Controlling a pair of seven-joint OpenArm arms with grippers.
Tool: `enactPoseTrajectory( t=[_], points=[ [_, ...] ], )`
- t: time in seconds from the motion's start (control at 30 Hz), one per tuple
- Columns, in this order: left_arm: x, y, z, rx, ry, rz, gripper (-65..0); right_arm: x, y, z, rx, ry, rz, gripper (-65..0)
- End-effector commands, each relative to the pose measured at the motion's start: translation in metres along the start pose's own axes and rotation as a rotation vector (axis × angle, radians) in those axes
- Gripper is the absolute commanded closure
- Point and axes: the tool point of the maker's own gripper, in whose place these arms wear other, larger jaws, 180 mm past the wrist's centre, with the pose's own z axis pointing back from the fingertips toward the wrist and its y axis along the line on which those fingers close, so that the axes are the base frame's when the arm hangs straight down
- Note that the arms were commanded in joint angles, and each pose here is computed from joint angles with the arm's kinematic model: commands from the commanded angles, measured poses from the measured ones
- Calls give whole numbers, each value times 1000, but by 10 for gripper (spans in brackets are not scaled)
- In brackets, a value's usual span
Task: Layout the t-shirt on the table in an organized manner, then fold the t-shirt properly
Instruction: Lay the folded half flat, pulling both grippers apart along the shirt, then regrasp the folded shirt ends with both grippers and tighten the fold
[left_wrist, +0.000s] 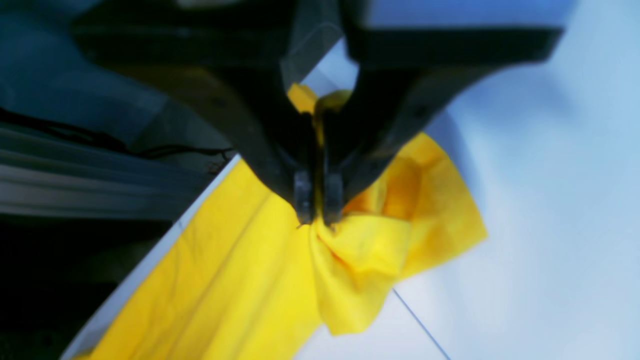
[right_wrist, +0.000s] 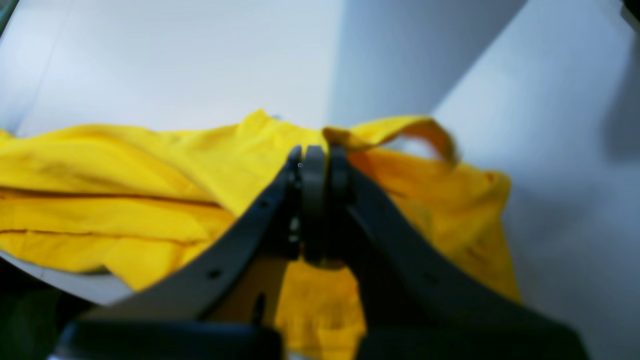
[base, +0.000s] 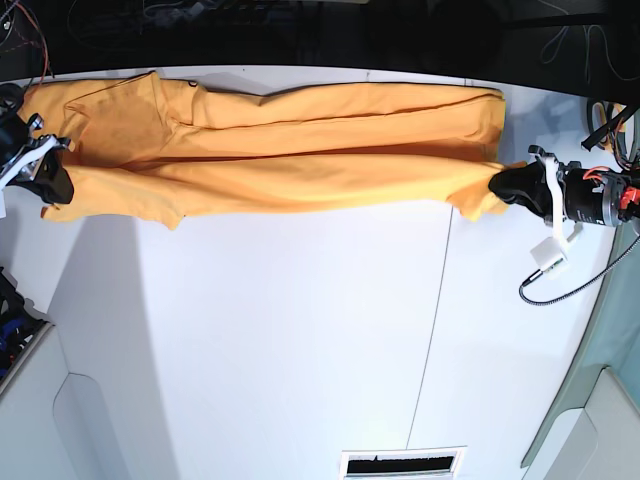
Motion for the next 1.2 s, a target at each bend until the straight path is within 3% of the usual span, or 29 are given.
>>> enactPoseTrajectory(
  t=[0.0, 0.23, 0.4, 0.43, 0.5, 0.57, 0.67, 0.77, 0.87, 1.0, 1.17],
  points=[
    [3, 2, 9, 3, -6, -15, 0, 4, 2, 5, 5, -20, 8, 0],
    [-24, -7, 0, -23, 45, 21, -2, -43, 12, 0, -13, 50, -66, 0],
    [-26, -9, -2, -28, 42, 24, -214, -63, 16, -7, -12, 68, -132, 0],
    [-25, -9, -3, -28, 41, 24, -247, -66, 17, -9, -11, 72, -144, -34],
    [-24, -10, -4, -31, 36, 25, -274, -71, 19, -10, -8, 86, -159, -187],
    [-23, -9, -3, -28, 32, 26, -274, -76, 19, -9, -13, 114, -168, -244],
    [-16, -2, 6, -4, -15, 45, -275, -71, 14, -2, -23, 96, -193, -242],
    [-5, 13, 24, 46, -111, 92, -275, -48, 2, 15, -45, 3, -226, -235],
    [1, 23, 42, 77, -243, 176, -276, -22, -14, 37, -95, -85, -215, -164],
    [-9, 24, 45, 90, -330, 266, -313, 8, -16, 51, -119, -170, -162, 0],
    [-24, 31, 22, 188, -353, 288, -376, 16, -3, 33, -69, -169, -124, 0]
  ],
)
